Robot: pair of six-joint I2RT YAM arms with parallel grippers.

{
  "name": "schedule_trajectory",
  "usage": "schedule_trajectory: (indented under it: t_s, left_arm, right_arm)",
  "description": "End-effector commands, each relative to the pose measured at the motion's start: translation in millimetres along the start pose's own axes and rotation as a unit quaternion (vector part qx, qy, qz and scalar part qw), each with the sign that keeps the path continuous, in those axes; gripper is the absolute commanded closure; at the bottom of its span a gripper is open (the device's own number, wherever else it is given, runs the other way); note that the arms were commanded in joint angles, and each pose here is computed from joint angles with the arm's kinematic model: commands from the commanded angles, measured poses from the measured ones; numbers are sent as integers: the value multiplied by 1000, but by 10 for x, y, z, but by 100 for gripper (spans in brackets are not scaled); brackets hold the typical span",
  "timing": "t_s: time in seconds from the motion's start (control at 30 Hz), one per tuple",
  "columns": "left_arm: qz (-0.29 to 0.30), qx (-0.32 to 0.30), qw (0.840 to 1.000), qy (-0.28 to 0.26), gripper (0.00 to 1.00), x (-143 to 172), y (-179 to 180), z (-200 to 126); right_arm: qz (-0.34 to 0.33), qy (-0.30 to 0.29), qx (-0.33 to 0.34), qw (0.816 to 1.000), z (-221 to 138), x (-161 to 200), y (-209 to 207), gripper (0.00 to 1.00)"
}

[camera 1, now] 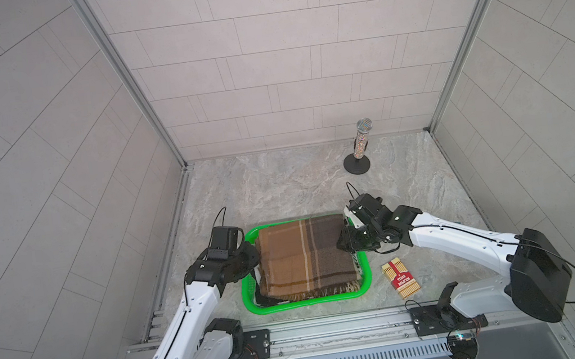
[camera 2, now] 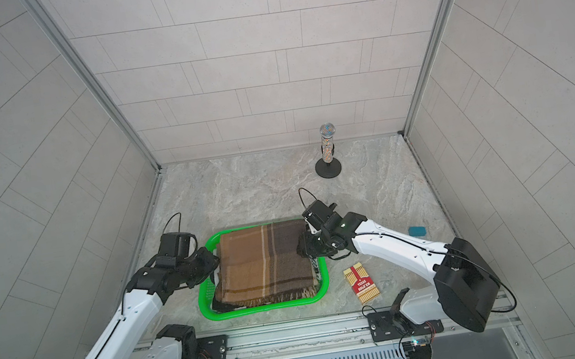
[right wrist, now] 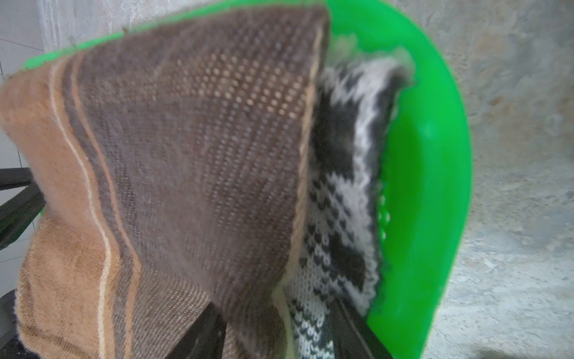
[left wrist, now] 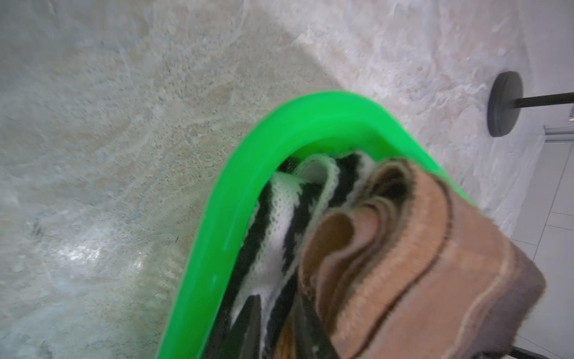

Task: Put the folded scarf in the basket
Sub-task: Place the scarf in the basket.

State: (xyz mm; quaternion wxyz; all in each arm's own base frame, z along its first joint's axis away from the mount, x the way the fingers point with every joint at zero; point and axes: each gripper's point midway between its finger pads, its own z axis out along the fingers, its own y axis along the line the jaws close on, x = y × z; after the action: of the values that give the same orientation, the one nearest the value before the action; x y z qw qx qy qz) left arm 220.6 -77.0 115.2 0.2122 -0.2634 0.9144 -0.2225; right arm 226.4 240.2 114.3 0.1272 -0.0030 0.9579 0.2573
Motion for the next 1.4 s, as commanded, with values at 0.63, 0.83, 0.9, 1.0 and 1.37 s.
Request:
schedule_trajectory:
  t_s: [0.63,0.83,0.9,1.0,1.37]
  left_arm:
    - [1,0,996,92,77,358,63,419]
    - [-7,10,996,92,89,321,10,546]
    - [-9,17,996,91,89,305,-43,560]
    - [-6,24,996,91,90,281,-131,579]
    - [-6,35,996,80,94,195,-350,761]
  right_arm:
    - [45,-44,5,998,-143,-128,-147,59]
    - [59,-49,20,997,-126,-206,-345,66]
    - [59,-46,14,997,-116,-236,-352,66]
    - [61,-42,15,997,-100,-266,-399,67]
    - [91,-47,33,994,-122,-463,-773,72]
